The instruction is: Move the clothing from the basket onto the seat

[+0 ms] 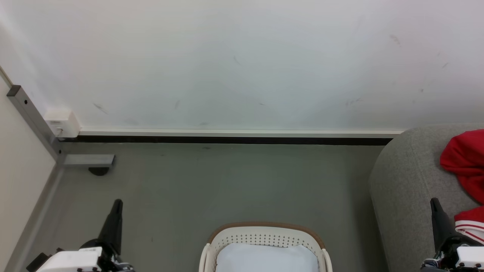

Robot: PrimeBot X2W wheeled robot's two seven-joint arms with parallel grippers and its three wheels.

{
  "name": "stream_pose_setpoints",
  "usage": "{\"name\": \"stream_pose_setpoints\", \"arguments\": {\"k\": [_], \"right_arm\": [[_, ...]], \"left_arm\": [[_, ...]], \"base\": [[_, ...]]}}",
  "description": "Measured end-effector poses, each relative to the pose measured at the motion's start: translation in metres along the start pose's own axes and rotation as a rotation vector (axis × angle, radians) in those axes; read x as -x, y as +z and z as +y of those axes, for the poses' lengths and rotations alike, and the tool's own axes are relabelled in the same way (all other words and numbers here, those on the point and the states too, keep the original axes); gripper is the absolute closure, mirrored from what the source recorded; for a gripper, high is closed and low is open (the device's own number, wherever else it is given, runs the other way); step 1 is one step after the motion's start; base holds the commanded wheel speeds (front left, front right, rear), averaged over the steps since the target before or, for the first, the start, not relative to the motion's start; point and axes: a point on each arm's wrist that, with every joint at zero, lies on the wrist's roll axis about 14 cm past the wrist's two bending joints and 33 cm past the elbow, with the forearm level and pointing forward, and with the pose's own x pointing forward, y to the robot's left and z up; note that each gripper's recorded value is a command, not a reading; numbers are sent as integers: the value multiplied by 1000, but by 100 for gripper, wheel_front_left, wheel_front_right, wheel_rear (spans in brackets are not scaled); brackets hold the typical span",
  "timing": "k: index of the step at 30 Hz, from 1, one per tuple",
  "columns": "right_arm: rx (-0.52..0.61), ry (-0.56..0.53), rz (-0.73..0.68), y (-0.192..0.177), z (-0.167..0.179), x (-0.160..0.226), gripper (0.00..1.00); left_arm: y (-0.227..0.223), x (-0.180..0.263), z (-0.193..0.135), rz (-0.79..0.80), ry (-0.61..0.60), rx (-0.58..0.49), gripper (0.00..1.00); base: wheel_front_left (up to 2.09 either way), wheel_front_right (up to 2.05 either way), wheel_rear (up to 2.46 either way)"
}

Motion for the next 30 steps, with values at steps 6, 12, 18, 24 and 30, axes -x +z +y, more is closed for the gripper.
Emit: {"name": "stream_pose_setpoints", "arguments": {"k": [6, 12, 18, 24, 30], "right_arm": [[1, 0, 1, 0, 0, 0, 100], [2, 0, 1, 0, 0, 0, 100], [1, 0, -1, 0, 0, 0, 100], [1, 0, 0, 0, 0, 0, 100], [2, 0, 0, 0, 0, 0, 100]], "left_arm": [[0, 0, 0, 0, 0, 0, 100], [0, 0, 0, 0, 0, 0, 100], [0, 0, 0, 0, 0, 0, 100], [0, 0, 0, 0, 0, 0, 100], [0, 0, 0, 0, 0, 0, 100]], "base": [[0, 0, 0], [0, 0, 0], [0, 0, 0], [0, 0, 0], [0, 0, 0]]}}
